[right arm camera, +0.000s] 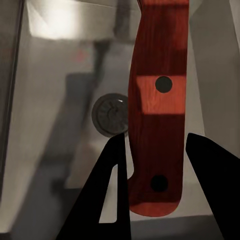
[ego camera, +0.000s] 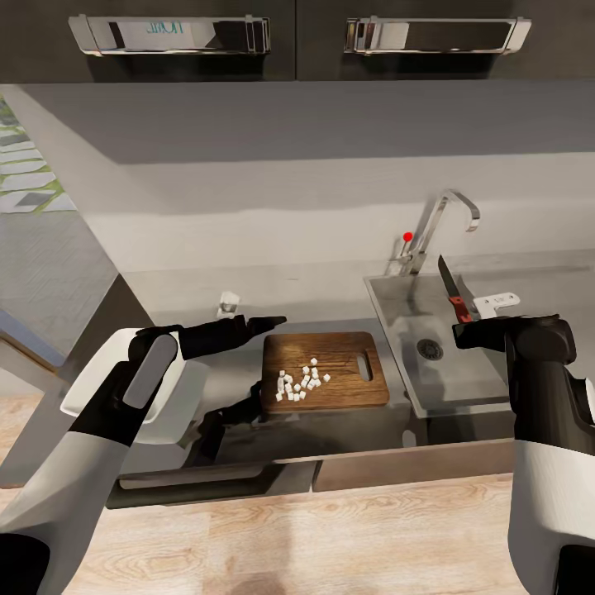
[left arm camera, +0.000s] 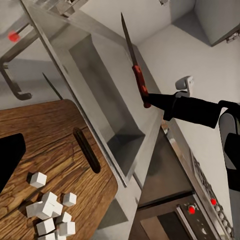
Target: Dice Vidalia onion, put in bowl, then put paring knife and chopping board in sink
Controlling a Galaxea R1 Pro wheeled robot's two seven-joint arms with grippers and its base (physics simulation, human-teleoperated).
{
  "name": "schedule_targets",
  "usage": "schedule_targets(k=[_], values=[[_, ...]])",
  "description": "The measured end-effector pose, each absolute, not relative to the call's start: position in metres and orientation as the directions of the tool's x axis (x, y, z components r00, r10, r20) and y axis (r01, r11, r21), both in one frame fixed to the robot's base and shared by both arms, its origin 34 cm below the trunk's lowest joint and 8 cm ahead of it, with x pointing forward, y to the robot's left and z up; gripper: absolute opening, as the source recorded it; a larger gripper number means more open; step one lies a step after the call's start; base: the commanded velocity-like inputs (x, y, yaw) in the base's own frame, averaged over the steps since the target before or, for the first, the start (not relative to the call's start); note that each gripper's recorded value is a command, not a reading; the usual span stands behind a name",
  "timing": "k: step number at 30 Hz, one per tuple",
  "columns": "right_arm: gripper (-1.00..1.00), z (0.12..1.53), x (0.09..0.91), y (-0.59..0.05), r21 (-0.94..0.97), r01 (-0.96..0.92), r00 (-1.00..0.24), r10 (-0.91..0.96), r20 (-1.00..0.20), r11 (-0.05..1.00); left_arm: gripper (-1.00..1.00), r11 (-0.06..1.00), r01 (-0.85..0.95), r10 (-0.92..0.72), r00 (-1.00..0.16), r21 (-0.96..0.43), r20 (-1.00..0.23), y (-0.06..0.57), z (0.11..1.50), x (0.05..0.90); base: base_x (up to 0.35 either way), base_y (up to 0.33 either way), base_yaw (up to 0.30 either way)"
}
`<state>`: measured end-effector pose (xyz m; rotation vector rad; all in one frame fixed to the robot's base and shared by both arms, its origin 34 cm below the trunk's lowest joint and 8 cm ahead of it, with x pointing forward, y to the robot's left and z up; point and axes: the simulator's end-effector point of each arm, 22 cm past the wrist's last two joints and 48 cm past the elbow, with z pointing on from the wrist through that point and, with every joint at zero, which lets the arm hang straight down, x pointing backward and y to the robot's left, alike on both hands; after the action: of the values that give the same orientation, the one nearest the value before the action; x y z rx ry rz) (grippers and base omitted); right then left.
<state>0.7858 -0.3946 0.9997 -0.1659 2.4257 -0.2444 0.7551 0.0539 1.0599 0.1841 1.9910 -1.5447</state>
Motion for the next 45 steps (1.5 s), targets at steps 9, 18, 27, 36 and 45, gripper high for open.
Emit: schedule_targets(k=[9,18,27,36,45], values=[[-1.0,0.9998,0.7857,-0.3946,-0.219,-0.054,-0.758,-0.183,-0.626,0.974,1.0,0.311,0.457,-0.249,-0.807,-0.833,-0.536,0.0539,1.0601,0.755,0.085,-0.144,0.0],[-1.0,0.9997,0.7857,-0.3949,-0.219,-0.053,-0.759,-0.182,-0.625,0.974,1.0,0.311,0.457,-0.248,-0.807,-0.833,-0.536,0.0538,1.06,0.7551,0.006,-0.024,0.0],[-1.0,0.9993,0.786,-0.3926,-0.218,-0.058,-0.758,-0.184,-0.625,0.974,1.0,0.31,0.457,-0.249,-0.808,-0.834,-0.535,0.0533,1.0599,0.755,0.0,0.0,0.0],[-1.0,0.9986,0.7866,-0.3896,-0.217,-0.064,-0.758,-0.189,-0.625,0.974,1.0,0.31,0.456,-0.249,-0.808,-0.834,-0.534,0.0532,1.0597,0.7549,0.0,0.0,0.0],[-1.0,0.9969,0.7865,-0.3887,-0.216,-0.066,-0.76,-0.189,-0.622,0.974,1.0,0.31,0.456,-0.249,-0.808,-0.834,-0.534,0.0532,1.0599,0.755,0.0,0.0,0.0]])
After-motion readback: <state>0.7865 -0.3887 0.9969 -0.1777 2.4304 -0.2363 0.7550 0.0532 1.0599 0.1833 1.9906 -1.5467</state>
